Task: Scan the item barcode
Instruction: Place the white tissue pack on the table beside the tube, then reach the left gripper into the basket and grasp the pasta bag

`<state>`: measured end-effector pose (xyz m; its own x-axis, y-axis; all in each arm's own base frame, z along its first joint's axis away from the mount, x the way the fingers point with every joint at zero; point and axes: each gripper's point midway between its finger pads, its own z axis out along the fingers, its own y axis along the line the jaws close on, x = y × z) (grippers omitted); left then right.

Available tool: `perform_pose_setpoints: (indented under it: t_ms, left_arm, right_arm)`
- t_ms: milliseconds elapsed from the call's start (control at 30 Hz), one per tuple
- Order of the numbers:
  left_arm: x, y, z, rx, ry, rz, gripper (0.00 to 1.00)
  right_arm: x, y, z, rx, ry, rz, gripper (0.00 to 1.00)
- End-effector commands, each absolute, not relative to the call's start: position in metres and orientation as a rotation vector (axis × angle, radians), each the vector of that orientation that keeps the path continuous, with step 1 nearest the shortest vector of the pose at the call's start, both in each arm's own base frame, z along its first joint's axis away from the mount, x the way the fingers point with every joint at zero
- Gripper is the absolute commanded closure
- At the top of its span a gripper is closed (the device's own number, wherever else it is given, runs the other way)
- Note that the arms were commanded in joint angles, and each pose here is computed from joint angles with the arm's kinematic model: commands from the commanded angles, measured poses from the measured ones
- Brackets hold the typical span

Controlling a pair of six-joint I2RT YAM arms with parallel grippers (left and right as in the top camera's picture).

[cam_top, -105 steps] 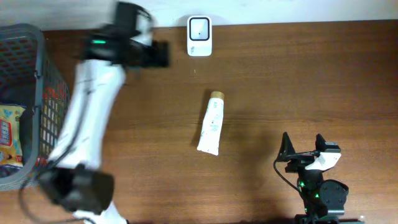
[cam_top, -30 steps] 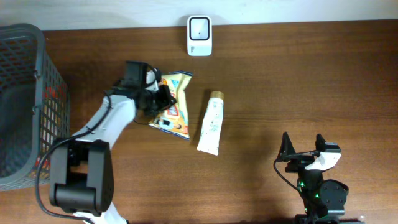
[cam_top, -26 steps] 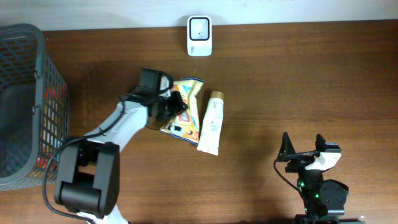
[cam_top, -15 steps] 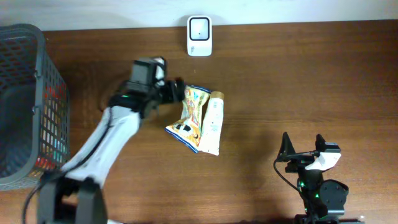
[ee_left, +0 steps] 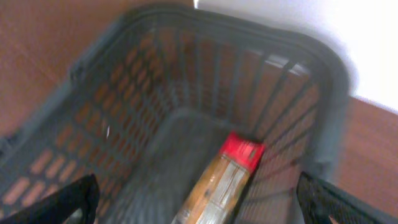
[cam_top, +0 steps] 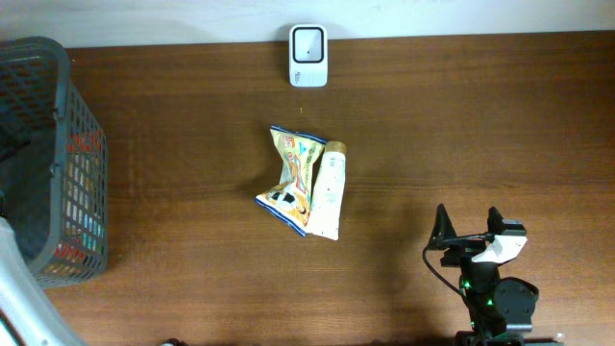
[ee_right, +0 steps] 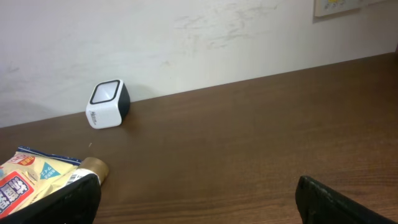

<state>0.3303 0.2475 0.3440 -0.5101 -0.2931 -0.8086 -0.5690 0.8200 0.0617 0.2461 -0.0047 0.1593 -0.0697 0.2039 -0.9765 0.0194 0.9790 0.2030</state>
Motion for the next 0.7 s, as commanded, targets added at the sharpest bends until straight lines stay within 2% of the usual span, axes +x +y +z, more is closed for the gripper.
perform_pose_setpoints:
  t_ms: [0,133,200,400,500,600,667]
  left_arm:
    - [0.338,0.276,0.272,-0.708,2.315,0.289,0.01]
    - [0.352,0.294,0.187,-0.742,2.491,0.160,0.01]
    - [0.361,0.290,0.151,-0.654,2.577,0.072,0.01]
    - [0.369,0.280,0.071,-0.487,2.739,-0.105,0.01]
    - [0.367,0.277,0.043,-0.501,2.788,-0.156,0.01]
    - [0.377,0.258,0.028,-0.369,2.762,-0.326,0.00]
    - [0.377,0.253,0.024,-0.335,2.761,-0.355,0.06]
  right_arm:
    - [0.246,-0.004,0.157,0.166,1.639,0.148,0.01]
    - [0.246,-0.004,0.157,0.166,1.639,0.148,0.01]
    - [0.246,-0.004,0.157,0.166,1.639,0.148,0.01]
    - [0.246,-0.004,0.157,0.166,1.639,0.148,0.01]
    - [0.246,-0.004,0.157,0.166,1.639,0.148,0.01]
    - [0.246,-0.004,0.157,0.166,1.639,0.148,0.01]
    - [0.246,-0.004,0.157,0.166,1.639,0.148,0.01]
